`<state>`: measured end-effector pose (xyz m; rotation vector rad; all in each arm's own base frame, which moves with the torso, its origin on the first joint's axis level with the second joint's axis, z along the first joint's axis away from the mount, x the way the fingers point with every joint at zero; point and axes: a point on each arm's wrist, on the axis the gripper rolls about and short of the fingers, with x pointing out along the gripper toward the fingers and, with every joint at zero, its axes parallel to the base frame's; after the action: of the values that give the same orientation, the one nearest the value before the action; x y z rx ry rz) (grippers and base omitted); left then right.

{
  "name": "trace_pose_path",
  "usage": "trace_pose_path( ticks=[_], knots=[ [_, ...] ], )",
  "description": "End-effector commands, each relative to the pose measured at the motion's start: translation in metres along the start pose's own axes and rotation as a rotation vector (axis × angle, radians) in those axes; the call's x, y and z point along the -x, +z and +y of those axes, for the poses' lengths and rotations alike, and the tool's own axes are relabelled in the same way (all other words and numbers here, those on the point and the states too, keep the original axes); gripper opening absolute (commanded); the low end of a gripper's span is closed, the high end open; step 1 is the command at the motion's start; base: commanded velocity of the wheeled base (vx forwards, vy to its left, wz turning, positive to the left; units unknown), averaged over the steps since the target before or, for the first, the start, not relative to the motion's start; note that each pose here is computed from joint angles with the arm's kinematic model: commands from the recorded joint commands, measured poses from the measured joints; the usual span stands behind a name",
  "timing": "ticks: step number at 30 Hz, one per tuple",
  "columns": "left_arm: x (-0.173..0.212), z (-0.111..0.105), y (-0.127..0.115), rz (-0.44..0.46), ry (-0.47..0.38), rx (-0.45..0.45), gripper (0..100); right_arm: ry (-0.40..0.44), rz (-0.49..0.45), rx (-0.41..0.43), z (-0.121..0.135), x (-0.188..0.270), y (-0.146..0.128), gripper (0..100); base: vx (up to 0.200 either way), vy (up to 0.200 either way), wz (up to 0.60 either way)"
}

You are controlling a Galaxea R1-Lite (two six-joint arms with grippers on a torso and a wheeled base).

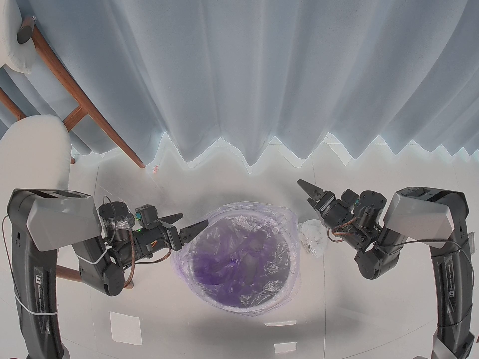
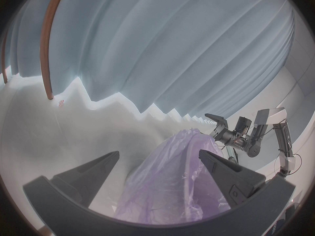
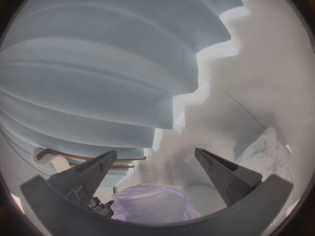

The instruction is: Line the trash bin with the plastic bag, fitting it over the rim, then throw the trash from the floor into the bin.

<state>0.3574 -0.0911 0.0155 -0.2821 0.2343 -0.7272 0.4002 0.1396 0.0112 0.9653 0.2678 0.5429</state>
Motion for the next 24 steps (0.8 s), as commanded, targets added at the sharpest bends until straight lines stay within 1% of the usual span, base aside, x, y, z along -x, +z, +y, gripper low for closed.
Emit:
trace_pose_path(
  ticks=[1, 5, 10, 16, 21, 24],
  knots=[
    [-0.003, -0.001, -0.007, 0.017, -0.005, 0.007, 100, 0.015, -0.009, 0.004, 0.001, 0.0, 0.001, 100, 0.0, 0.0, 0.0],
    [-0.004, -0.006, -0.007, 0.021, -0.019, 0.005, 100, 0.013, -0.008, 0.005, 0.001, 0.0, 0.001, 100, 0.0, 0.0, 0.0],
    [-0.012, 0.001, -0.009, 0.007, -0.016, 0.0, 100, 0.015, -0.006, 0.004, 0.002, 0.0, 0.0, 100, 0.0, 0.0, 0.0],
    [-0.014, 0.002, -0.006, -0.005, -0.018, 0.004, 100, 0.016, -0.002, 0.005, 0.002, -0.001, -0.002, 100, 0.0, 0.0, 0.0],
    [-0.017, 0.0, -0.003, -0.015, -0.028, 0.062, 100, 0.016, -0.002, 0.005, 0.002, -0.001, -0.002, 100, 0.0, 0.0, 0.0],
    [-0.017, 0.001, -0.002, -0.019, -0.028, 0.07, 100, 0.016, -0.002, 0.005, 0.002, -0.001, -0.002, 100, 0.0, 0.0, 0.0]
  ],
)
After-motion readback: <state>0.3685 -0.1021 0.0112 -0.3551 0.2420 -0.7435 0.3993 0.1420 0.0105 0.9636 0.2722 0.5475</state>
